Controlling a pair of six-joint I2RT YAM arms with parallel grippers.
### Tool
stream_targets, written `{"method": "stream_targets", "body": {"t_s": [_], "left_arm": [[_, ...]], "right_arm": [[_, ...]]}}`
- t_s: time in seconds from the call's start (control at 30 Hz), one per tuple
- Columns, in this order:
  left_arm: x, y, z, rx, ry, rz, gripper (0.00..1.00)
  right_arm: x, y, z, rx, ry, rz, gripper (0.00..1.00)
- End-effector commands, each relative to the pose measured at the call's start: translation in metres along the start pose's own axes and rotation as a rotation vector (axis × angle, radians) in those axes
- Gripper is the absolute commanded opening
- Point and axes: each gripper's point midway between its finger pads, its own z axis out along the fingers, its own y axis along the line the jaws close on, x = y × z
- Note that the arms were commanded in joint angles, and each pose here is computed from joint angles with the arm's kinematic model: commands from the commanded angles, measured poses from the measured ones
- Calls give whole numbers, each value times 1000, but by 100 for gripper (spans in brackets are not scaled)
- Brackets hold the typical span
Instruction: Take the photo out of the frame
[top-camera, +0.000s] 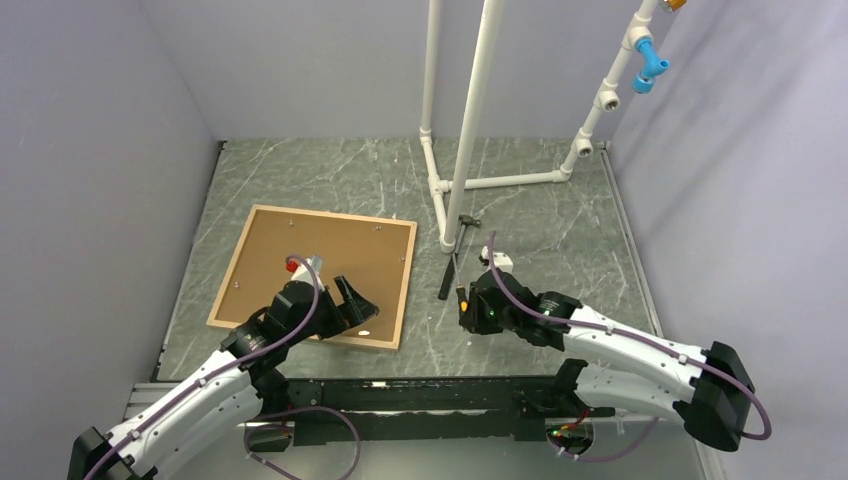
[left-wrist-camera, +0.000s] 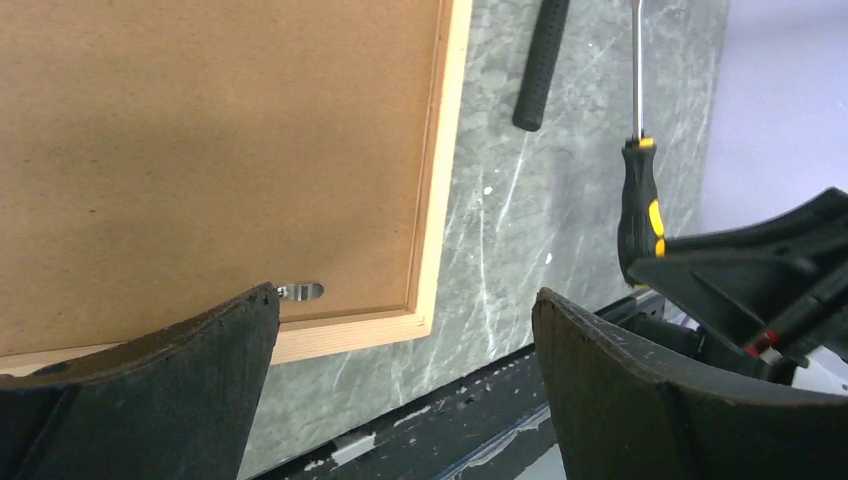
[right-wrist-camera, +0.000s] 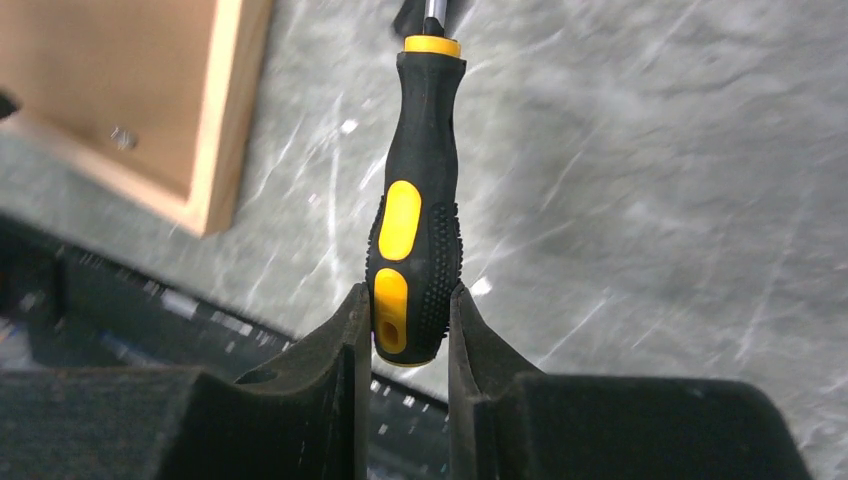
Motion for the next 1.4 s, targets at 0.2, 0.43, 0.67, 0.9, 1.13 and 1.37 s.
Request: {"method": "stream_targets", "body": {"t_s": [0.2, 0.43, 0.67, 0.9, 1.13, 1.37], "left_arm": [[-22, 4, -4, -68, -81, 63, 99], [-15, 7, 7, -63, -56, 50, 99], [-16, 10, 14, -85, -51, 59, 99], [-14, 17, 18, -94, -59, 36, 99], [-13, 30, 18, -138, -77, -4, 99], [-18, 39, 16, -200, -101, -10, 99]], "right_arm": [[20, 94, -51, -429, 279, 244, 0], [-3, 115, -33, -389, 260, 294, 0], [-17, 135, -20, -350, 240, 314, 0], [-24, 142, -3, -259, 236, 348, 0], [-15, 144, 22, -151, 290, 375, 0], [-4, 138, 35, -54, 306, 374, 0]]}}
